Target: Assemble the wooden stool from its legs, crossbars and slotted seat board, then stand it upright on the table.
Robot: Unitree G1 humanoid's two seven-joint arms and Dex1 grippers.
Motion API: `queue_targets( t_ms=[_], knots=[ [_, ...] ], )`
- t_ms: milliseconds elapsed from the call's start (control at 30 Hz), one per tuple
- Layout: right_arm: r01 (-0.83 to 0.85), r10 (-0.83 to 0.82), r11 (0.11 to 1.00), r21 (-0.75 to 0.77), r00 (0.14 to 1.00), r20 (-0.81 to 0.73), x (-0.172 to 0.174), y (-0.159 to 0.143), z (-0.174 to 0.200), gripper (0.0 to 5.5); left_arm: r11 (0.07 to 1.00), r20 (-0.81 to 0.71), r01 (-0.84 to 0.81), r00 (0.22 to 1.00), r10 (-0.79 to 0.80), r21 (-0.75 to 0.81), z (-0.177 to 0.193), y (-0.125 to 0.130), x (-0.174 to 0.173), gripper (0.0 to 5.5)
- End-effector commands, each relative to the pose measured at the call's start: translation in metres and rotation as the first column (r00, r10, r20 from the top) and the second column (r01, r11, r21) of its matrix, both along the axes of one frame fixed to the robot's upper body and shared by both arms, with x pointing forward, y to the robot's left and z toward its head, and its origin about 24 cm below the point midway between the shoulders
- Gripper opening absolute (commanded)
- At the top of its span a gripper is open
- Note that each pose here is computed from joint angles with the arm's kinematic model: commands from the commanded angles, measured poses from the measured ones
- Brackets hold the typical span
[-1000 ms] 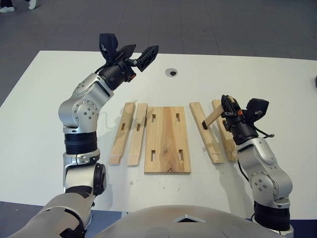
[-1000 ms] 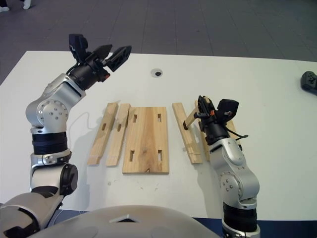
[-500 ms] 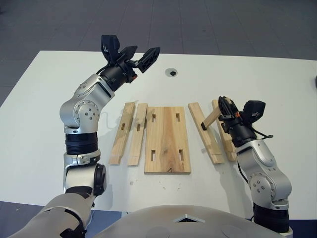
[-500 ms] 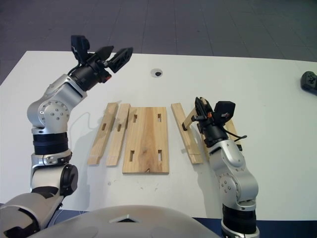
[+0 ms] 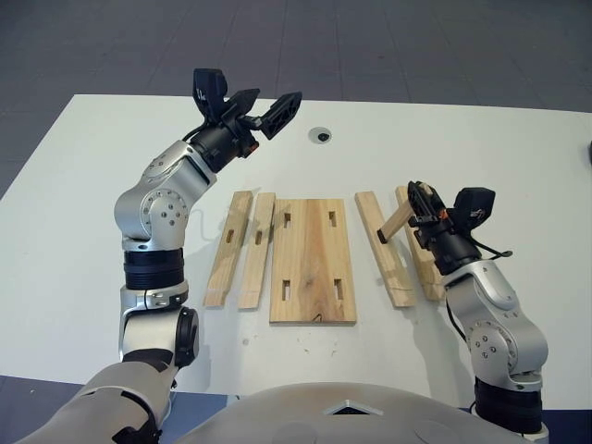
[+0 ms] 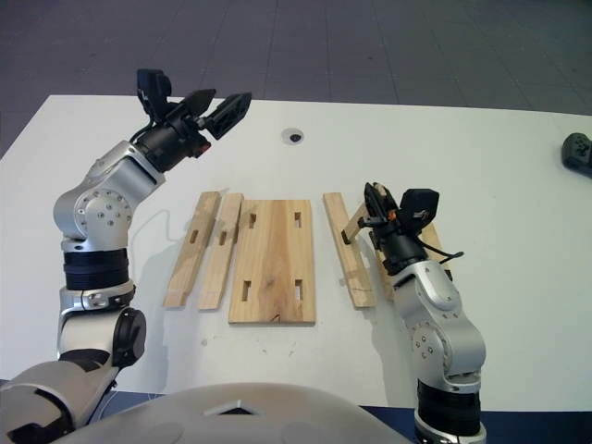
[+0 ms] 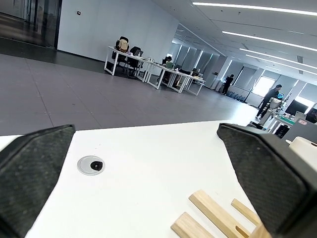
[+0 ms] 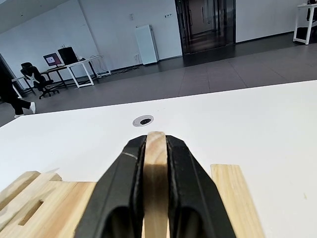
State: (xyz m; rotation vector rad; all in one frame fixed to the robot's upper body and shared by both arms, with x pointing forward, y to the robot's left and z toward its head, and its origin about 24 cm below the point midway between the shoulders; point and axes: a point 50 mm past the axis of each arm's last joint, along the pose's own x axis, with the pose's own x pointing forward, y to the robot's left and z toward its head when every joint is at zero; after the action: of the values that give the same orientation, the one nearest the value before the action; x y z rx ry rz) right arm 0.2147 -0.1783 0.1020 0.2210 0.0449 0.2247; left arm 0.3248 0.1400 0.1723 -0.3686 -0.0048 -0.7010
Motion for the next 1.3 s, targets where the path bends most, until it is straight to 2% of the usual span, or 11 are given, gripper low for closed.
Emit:
queue_targets(
  t_ms=[33, 233, 433, 733, 967, 1100, 1133, 1300],
  knots=[
    [-0.010, 0.007, 0.999, -0.040, 0.997, -0.081, 0.000, -0.003, -0.018, 0.43, 1.000, 0.002, 0.006, 1.000, -0.006, 0.005, -0.001, -0.003, -0.002, 5.40],
    [-0.011, -0.006, 0.993, -0.119, 0.990, -0.140, -0.016, 0.000, -0.041, 0.43, 1.000, 0.004, 0.001, 1.000, -0.001, 0.005, -0.001, -0.003, -0.003, 5.40],
    [0.056, -0.075, 0.992, -0.110, 0.982, -0.175, -0.037, 0.005, -0.060, 0.43, 1.000, -0.003, 0.006, 1.000, -0.006, -0.001, -0.002, -0.005, -0.003, 5.40],
    [0.078, -0.093, 0.990, -0.115, 0.987, -0.129, -0.023, -0.002, -0.046, 0.43, 1.000, -0.004, -0.002, 1.000, 0.002, 0.015, -0.004, -0.004, -0.003, 5.40],
    [0.064, -0.067, 0.996, -0.058, 0.996, -0.060, -0.006, -0.004, -0.019, 0.43, 1.000, -0.007, -0.006, 1.000, 0.006, 0.028, -0.007, -0.004, -0.003, 5.40],
    [0.037, -0.042, 0.997, -0.069, 0.996, -0.076, -0.006, -0.003, -0.019, 0.43, 0.999, -0.002, -0.008, 1.000, 0.009, 0.031, -0.006, -0.003, -0.003, 5.40],
    [0.032, -0.037, 0.997, -0.066, 0.996, -0.083, -0.006, -0.001, -0.020, 0.72, 0.999, 0.000, -0.008, 1.000, 0.008, 0.031, -0.005, -0.003, -0.003, 5.40],
    [0.035, -0.035, 0.999, -0.004, 0.999, -0.029, -0.001, -0.001, -0.006, 1.49, 0.999, -0.001, -0.004, 1.000, 0.004, 0.034, -0.006, -0.003, -0.003, 5.40]
  ],
)
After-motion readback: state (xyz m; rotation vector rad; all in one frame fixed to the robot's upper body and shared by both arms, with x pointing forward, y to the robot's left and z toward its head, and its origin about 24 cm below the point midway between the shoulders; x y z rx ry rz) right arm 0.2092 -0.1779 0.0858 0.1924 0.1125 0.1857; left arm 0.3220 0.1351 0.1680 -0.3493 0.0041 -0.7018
